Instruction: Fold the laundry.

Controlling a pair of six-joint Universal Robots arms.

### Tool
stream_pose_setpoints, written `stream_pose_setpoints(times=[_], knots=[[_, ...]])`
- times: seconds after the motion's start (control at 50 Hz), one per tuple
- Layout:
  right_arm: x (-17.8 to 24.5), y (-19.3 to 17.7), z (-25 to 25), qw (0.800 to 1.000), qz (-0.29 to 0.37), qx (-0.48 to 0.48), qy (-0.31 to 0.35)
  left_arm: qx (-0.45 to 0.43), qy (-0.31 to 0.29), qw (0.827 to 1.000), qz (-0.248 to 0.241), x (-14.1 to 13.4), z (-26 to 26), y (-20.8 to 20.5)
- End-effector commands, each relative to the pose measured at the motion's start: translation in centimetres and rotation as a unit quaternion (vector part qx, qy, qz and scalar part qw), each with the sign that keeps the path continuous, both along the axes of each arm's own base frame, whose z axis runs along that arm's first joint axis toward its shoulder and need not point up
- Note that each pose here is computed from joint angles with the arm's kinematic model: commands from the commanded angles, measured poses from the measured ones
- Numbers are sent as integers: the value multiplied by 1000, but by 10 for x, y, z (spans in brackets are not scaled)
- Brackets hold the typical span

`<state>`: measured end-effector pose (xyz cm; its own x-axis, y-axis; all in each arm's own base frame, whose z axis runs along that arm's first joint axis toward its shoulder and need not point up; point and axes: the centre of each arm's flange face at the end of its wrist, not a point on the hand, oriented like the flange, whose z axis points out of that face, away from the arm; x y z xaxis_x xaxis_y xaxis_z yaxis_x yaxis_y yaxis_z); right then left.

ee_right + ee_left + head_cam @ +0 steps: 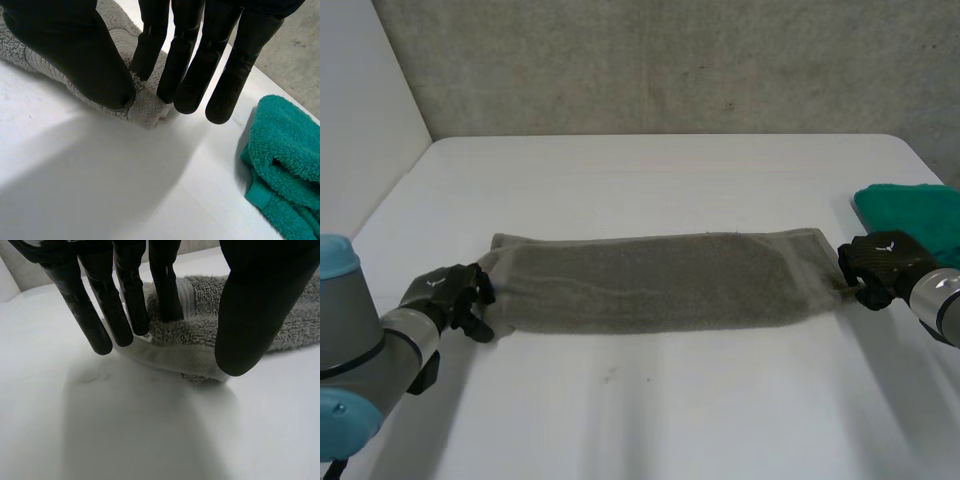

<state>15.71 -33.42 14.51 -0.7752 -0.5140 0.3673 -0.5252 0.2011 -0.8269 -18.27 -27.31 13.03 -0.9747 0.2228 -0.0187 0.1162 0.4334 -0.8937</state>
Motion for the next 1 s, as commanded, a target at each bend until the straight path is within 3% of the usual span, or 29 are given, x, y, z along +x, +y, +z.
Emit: stream_pose_setpoints(times=[0.02, 0.3, 0.48, 0.74, 1.0], knots=[[0, 0, 0, 1000, 0, 1, 0, 2, -3, 1000, 0, -2, -6, -8], [0, 2, -3, 1000, 0, 2, 1, -15, -20, 1000, 18, -1, -12, -20], [-1, -3, 5, 1000, -3, -11, 7, -58, -82, 995, -19, -4, 8, -21], [-10, -9, 12, 997, -25, -34, 57, -105, -238, 960, -104, 8, 24, -20], [-11, -3, 7, 997, -26, -19, 69, -97, -253, 952, -145, -9, 15, 1]])
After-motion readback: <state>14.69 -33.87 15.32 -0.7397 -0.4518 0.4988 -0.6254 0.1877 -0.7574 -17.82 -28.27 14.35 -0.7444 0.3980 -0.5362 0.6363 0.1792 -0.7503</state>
